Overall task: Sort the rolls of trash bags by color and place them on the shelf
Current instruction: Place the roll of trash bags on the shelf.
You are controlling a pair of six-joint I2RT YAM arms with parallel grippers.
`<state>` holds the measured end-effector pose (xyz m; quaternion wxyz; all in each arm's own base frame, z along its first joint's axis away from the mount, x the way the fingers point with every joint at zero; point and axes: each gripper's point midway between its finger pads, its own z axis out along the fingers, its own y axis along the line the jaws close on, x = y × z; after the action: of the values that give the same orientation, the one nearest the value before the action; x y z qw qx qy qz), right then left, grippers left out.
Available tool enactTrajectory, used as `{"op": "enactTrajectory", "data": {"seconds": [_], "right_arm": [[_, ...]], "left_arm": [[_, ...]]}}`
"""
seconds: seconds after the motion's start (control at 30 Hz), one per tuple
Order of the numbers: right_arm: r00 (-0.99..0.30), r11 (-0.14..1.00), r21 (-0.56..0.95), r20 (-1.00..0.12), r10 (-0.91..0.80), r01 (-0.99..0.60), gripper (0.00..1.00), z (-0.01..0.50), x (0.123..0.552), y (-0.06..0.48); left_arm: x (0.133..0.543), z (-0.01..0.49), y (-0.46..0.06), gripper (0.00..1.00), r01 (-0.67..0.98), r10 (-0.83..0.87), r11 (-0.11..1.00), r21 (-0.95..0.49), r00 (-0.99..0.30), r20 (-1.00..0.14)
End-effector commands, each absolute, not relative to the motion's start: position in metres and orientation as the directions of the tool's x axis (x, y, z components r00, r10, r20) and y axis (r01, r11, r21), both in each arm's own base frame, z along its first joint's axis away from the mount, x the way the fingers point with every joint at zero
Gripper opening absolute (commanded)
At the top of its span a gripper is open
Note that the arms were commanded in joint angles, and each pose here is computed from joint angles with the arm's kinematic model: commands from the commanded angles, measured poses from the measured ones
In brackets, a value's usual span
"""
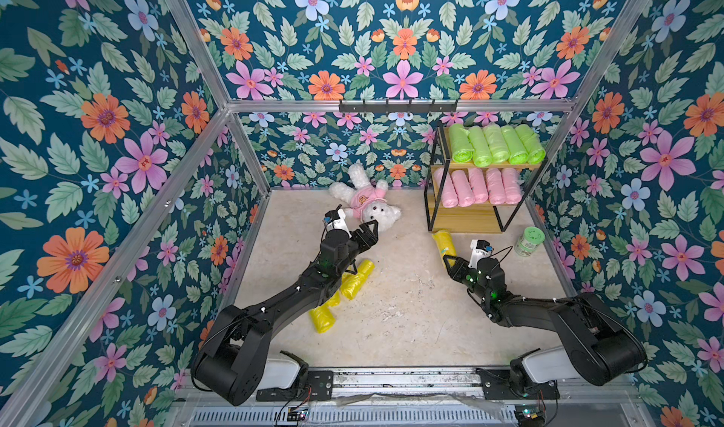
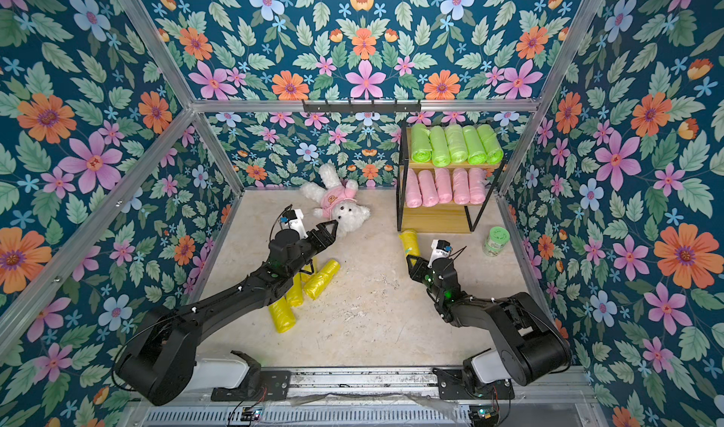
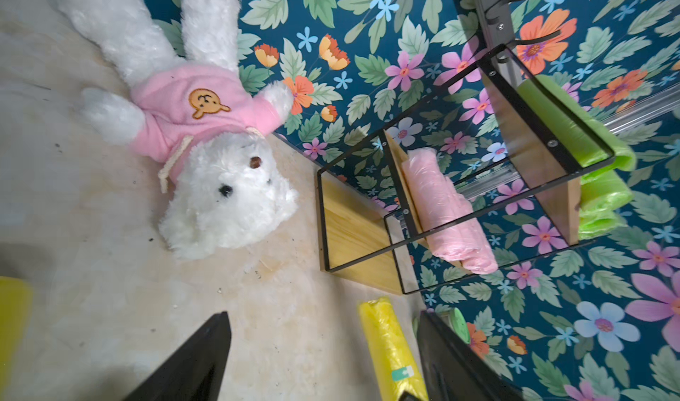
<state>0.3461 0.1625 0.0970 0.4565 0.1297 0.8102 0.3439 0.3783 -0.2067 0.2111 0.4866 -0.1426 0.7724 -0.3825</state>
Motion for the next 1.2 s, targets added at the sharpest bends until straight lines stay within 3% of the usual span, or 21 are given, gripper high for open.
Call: {"op": "enactTrajectory", "data": {"seconds": [0.0,0.23,0.63,1.17], "right_arm": [[-0.445,0.740,0.664,-0.697,0.562,-0.107,0.34,0.117,0.369,0.151],[-0.356,0.732,0.678,-0.702,0.618,-0.066,0.35,0.122,0.408,0.143],[-0.315,0.743,0.667,-0.717,0.622,-0.049,0.37,0.105,0.459,0.153],[-0.352,0.669,0.741,-0.642,0.681,-0.055,0.41,0.086,0.494,0.172]], "left_arm": [[0.375,0.203,-0.203,0.85,0.171,-0.533,0.704,-0.689,-0.513,-0.673],[0.374,0.202,-0.202,0.85,0.180,-0.530,0.691,-0.700,-0.532,-0.661],[0.369,0.202,-0.205,0.85,0.197,-0.522,0.671,-0.715,-0.559,-0.644],[0.365,0.205,-0.206,0.85,0.209,-0.540,0.639,-0.740,-0.564,-0.625]]}}
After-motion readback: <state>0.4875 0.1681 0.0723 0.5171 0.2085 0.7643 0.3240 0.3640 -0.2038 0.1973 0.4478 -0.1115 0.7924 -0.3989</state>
